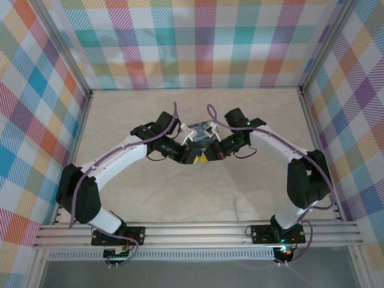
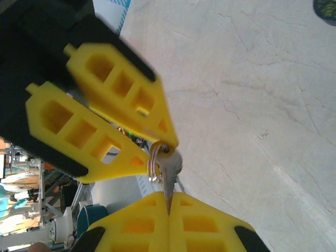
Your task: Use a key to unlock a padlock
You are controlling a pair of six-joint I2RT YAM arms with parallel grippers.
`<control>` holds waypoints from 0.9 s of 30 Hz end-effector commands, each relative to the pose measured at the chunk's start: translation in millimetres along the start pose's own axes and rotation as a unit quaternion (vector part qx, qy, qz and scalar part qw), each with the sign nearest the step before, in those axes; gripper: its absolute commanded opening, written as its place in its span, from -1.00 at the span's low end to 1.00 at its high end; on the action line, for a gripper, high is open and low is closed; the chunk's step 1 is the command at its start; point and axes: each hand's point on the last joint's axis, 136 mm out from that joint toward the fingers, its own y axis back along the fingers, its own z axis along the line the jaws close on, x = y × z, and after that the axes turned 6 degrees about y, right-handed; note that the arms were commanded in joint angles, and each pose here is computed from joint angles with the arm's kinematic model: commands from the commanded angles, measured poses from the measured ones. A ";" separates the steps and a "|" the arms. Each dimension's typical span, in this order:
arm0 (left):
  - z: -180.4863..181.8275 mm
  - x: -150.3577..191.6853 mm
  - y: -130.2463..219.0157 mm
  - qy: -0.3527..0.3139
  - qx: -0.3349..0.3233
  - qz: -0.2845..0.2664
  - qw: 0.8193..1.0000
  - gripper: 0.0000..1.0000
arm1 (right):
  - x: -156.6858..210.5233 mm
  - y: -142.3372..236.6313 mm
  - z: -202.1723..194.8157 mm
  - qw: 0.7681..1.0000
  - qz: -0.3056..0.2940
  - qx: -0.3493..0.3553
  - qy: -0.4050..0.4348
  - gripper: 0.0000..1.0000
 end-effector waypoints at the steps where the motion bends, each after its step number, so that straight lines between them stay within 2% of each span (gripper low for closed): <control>1: -15.4 -1.9 3.4 -0.020 0.034 -0.011 0.999 -0.99 | -12.4 2.7 8.6 1.000 -0.010 -0.022 0.019 -0.91; 9: -7.8 -6.8 -2.3 0.012 0.023 -0.020 0.999 -1.00 | -20.7 8.3 -0.7 0.999 -0.032 -0.011 0.008 -0.85; 15: 9.8 -22.0 -7.4 0.066 -0.004 -0.063 0.996 -1.00 | -28.4 23.6 -12.7 0.997 -0.070 0.006 -0.014 -0.53; 20: 13.8 -33.0 -2.7 0.086 -0.005 -0.097 0.992 -1.00 | -36.8 47.3 -25.3 0.990 -0.128 0.020 -0.048 -0.41; 27: 9.0 -45.3 6.8 0.099 0.023 -0.126 0.987 -1.00 | -50.3 53.5 -28.8 0.976 -0.195 0.019 -0.092 -0.23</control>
